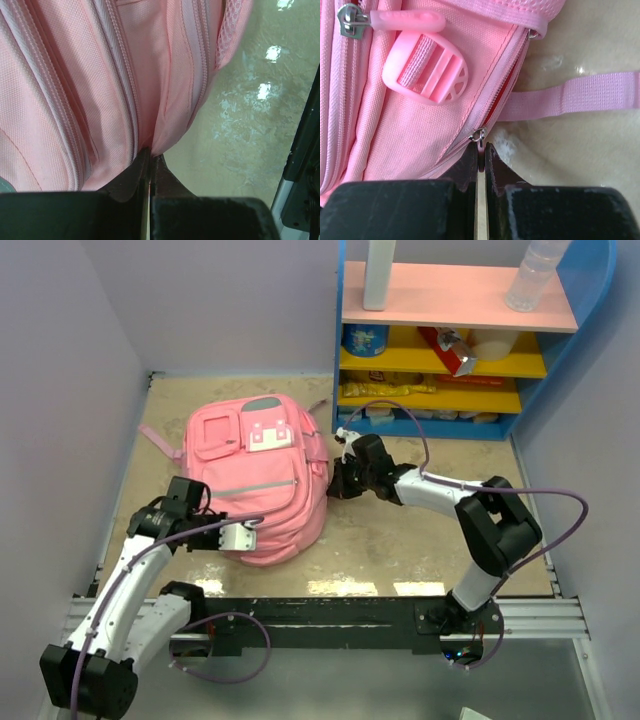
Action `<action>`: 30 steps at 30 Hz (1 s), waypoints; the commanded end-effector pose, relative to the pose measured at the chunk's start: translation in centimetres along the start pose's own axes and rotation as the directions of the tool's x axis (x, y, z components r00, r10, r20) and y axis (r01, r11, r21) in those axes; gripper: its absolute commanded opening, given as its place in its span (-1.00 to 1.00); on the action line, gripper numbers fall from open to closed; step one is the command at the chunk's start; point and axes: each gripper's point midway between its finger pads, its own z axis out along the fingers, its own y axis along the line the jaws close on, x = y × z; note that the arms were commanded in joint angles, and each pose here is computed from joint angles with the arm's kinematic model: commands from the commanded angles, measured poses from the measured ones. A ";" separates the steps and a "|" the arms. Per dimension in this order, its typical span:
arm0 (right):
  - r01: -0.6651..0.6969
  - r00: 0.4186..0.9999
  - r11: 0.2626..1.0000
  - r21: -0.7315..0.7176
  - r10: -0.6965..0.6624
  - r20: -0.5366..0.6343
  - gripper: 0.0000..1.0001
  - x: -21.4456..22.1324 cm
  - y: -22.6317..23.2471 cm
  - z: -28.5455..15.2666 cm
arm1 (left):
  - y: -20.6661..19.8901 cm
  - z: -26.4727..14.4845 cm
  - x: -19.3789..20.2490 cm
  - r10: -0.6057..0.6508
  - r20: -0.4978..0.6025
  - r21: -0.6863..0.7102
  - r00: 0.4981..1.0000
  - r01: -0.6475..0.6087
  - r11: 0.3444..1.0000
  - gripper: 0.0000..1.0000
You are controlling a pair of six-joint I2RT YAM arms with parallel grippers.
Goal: Pack the student bag
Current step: Zip the student bag at the center of the board, then adjust the student bag at the center of the board.
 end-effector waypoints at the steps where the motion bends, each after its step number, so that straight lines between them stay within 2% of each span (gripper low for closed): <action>1: 0.057 0.990 0.997 0.055 -0.064 0.128 -1.00 -5.0 -0.7 0.5 | 0.9 -1.9 1.4 -0.034 -0.072 0.014 0.997 0.035 0.999 -1.00; 4: 0.054 0.982 0.993 0.109 -0.073 0.175 -1.00 -6.3 -1.6 0.6 | 1.3 -2.2 0.9 -0.056 -0.045 0.032 0.997 0.057 0.998 -1.00; 10: 0.044 0.970 0.988 0.150 -0.078 0.232 -0.99 -9.7 -2.3 1.5 | 0.6 -1.9 1.5 -0.061 -0.073 0.063 0.995 0.066 0.996 -1.00; 14: 0.021 0.962 0.987 0.158 -0.064 0.267 -0.78 -11.5 -1.9 1.6 | 0.9 -1.7 0.4 -0.091 -0.021 0.078 0.996 0.093 0.993 -1.00; 15: 0.019 0.961 0.988 0.153 -0.060 0.271 -0.67 -11.7 -1.8 1.5 | 0.5 -1.8 -0.4 -0.101 0.020 0.114 0.995 0.098 0.989 -1.00; 17: 0.010 0.959 0.989 0.146 -0.051 0.279 -0.60 -12.8 -1.3 1.3 | 0.3 -1.2 -1.4 -0.121 0.064 0.202 0.991 0.106 0.974 -1.00; 20: -0.011 0.959 0.988 0.153 -0.033 0.281 -0.25 -13.8 -1.1 1.2 | 1.9 -1.2 -4.1 -0.149 0.145 0.257 0.978 0.108 0.960 -1.00; 21: -0.019 0.968 0.986 0.167 -0.024 0.251 -0.05 -13.2 -1.4 1.5 | 2.7 -1.4 -5.9 -0.085 0.179 0.246 0.980 0.039 0.968 -1.00; 23: -0.025 0.969 0.982 0.187 -0.023 0.248 0.22 -14.3 -1.4 1.4 | 3.4 -1.0 -8.1 -0.047 0.199 0.235 0.979 -0.001 0.972 -0.98; 24: -0.024 0.975 0.980 0.196 -0.020 0.219 0.42 -13.7 -1.4 1.4 | 4.1 -0.8 -10.7 0.013 0.248 0.228 0.969 -0.072 0.971 -0.94; 25: -0.029 0.972 0.976 0.218 -0.023 0.234 0.52 -14.3 -1.7 0.8 | 4.4 -0.8 -12.1 0.006 0.269 0.236 0.963 -0.071 0.969 -0.87; 26: -0.031 0.971 0.974 0.226 -0.024 0.237 0.68 -14.2 -1.8 0.4 | 4.7 -0.7 -13.4 0.009 0.289 0.246 0.957 -0.083 0.966 -0.68; 27: -0.035 0.967 0.972 0.234 -0.026 0.253 0.91 -14.4 -1.8 -0.4 | 5.9 -1.3 -15.7 0.032 0.334 0.223 0.942 -0.112 0.968 -0.61; 28: -0.040 0.959 0.972 0.233 -0.028 0.282 0.97 -15.1 -1.5 -1.7 | 6.3 -0.5 -16.6 -0.006 0.331 0.264 0.943 -0.087 0.961 -0.59; 29: -0.041 0.959 0.971 0.237 -0.028 0.280 0.97 -14.7 -1.5 -2.3 | 8.1 -1.4 -18.3 0.004 0.371 0.231 0.929 -0.096 0.968 -0.57; 30: -0.042 0.959 0.970 0.239 -0.028 0.283 0.97 -14.6 -1.5 -2.9 | 8.6 -0.8 -19.2 -0.020 0.392 0.257 0.920 -0.089 0.962 -0.56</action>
